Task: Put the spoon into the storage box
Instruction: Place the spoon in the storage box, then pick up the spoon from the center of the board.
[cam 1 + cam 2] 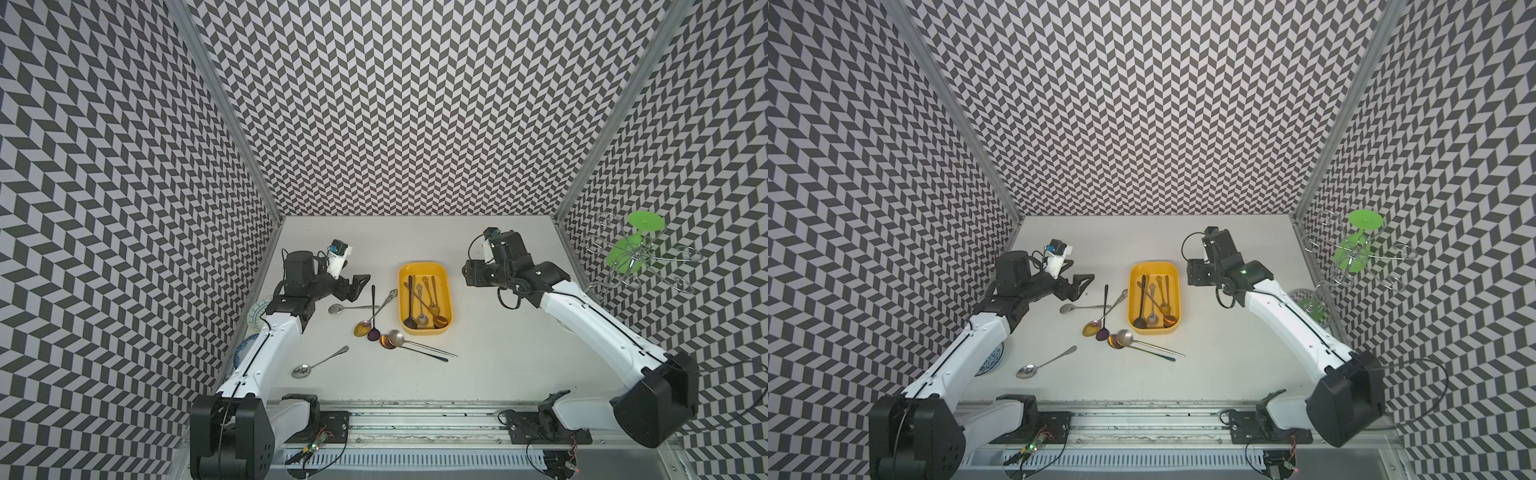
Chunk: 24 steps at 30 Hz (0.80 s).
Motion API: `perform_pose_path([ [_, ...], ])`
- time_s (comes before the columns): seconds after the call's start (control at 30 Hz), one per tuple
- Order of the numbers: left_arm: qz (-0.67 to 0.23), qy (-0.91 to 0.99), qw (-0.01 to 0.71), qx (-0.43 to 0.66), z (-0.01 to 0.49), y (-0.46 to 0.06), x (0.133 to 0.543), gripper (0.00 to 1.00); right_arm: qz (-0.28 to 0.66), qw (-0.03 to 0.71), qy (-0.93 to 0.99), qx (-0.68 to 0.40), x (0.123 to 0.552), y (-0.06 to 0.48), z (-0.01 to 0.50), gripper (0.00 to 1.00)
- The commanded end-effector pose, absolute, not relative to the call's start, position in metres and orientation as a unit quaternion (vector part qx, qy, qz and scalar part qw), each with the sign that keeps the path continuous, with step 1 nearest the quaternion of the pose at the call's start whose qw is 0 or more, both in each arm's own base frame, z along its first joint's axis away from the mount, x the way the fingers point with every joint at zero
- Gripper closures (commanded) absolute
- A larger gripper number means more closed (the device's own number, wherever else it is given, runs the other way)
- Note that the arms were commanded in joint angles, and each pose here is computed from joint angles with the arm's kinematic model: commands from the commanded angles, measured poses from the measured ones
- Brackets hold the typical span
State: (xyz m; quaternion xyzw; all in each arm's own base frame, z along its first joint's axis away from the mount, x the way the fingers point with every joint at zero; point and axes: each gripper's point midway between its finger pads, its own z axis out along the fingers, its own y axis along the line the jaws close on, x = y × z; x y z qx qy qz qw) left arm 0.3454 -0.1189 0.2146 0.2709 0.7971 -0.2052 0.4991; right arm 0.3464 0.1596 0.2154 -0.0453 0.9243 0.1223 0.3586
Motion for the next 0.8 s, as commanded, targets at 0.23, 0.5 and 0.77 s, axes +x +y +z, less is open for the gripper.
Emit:
perform_pose_path([
  [0.23, -0.217, 0.816, 0.456, 0.283, 0.192, -0.136, 0.353, 0.08, 0.118, 0.480, 0.862, -0.112, 0.333, 0.148, 0.248, 0.18],
  [0.5, -0.220, 0.834, 0.414, 0.289, 0.166, -0.146, 0.361, 0.14, 0.097, 0.567, 0.812, -0.098, 0.311, 0.122, 0.275, 0.05],
  [0.77, -0.176, 0.852, 0.370, 0.325, 0.130, -0.157, 0.357, 0.22, 0.066, 0.644, 0.760, -0.056, 0.284, 0.090, 0.290, 0.00],
])
